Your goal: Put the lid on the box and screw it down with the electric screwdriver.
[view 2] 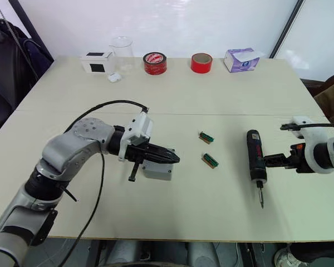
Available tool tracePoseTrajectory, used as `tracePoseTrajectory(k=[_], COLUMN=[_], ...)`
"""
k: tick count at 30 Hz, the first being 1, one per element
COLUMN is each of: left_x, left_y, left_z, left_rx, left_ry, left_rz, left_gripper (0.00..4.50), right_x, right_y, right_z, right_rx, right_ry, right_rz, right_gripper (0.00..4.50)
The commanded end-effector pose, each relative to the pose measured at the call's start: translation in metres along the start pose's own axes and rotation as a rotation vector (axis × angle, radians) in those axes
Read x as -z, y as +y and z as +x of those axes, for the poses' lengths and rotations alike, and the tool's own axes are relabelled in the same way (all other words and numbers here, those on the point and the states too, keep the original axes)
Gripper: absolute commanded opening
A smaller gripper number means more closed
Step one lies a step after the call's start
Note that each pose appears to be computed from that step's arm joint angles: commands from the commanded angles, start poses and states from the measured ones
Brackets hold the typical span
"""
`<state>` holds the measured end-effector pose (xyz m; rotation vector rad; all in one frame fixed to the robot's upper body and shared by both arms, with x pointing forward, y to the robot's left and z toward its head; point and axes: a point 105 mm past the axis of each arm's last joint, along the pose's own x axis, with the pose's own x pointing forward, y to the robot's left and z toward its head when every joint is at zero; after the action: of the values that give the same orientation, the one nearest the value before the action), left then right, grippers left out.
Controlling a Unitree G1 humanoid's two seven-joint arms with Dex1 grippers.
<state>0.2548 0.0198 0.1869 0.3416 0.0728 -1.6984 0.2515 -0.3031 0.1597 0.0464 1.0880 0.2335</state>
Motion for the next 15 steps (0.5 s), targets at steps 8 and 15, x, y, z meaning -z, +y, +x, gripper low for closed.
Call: tracePoseTrajectory(k=[8, 15], left_x=[0.004, 0.009], left_y=[-0.008, -0.008], left_z=[0.003, -0.003], left_rx=[-0.015, -0.070], left_ry=[0.008, 0.023], left_rz=[0.029, 0.000], left_gripper=[0.00, 0.00], right_x=[-0.014, -0.011], right_y=[-0.001, -0.002], right_z=[0.016, 0.038], right_rx=[-0.014, 0.012], right_ry=[0.071, 0.166], right_rz=[0.038, 0.020], right_gripper=[4.46, 4.46])
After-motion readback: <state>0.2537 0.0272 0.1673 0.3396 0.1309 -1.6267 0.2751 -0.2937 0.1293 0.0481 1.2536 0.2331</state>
